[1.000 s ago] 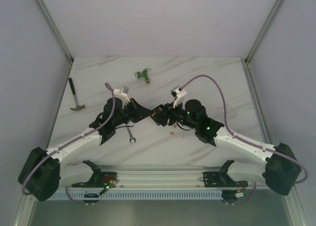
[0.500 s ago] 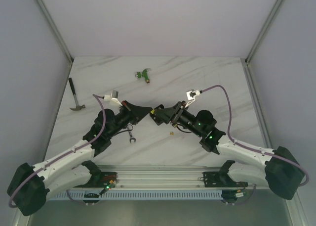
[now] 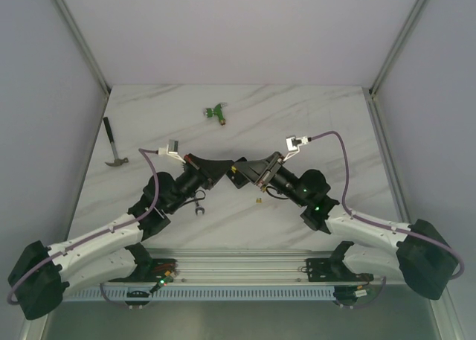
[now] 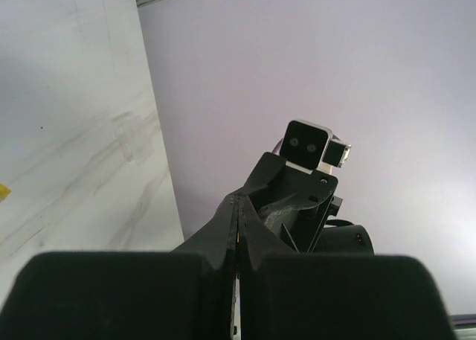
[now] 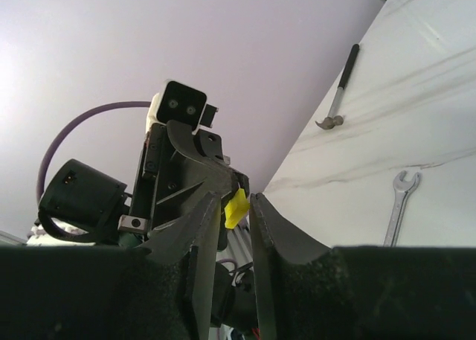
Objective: Snap on the fuse box
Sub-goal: Pick up the fuse from the center of the board.
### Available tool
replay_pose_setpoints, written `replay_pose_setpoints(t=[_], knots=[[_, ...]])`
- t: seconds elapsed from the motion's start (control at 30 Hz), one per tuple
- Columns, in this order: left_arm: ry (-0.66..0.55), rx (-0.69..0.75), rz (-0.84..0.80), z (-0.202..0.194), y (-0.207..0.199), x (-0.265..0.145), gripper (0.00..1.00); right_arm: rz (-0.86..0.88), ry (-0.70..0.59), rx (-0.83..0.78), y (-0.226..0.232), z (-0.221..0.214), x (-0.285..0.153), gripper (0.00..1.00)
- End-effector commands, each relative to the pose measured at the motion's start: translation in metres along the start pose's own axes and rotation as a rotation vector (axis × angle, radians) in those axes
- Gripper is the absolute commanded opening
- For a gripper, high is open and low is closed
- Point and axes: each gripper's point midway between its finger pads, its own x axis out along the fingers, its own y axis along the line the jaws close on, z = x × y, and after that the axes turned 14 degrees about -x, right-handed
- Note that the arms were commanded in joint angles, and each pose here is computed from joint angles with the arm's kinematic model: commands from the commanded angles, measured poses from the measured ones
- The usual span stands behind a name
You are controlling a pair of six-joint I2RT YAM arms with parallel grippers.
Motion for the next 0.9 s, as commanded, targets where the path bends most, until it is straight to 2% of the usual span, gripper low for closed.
replay_pose_setpoints(t=[0.0,0.23,0.37,0.4,0.47,0.67,0.87], knots=[[-0.039,-0.048,-0.067,0.004,-0.015,-0.002,0.0,0.05,-0.053,0.018,0.012,0.011,-0.002,0.28],[-0.034,-0.057,-0.07,0.001,-0.014,0.0,0.0,0.074,-0.066,0.023,0.016,0.012,-0.003,0.16],[-0.043,-0.056,-0.054,0.002,-0.009,0.001,0.0,0.081,-0.06,0.013,0.016,0.011,-0.004,0.01],[-0.05,-0.051,-0.044,0.003,-0.006,0.001,0.0,0.073,-0.05,0.001,0.015,0.009,-0.003,0.0],[-0.08,-0.035,-0.004,0.008,0.003,0.001,0.07,0.047,-0.019,-0.033,0.011,0.007,0.0,0.0],[-0.24,0.093,0.138,0.043,0.032,-0.004,0.4,-0.092,0.104,-0.159,-0.025,0.001,0.003,0.0],[-0.291,0.259,0.291,0.076,0.059,0.001,0.6,-0.206,0.289,-0.302,-0.063,-0.01,0.007,0.0]])
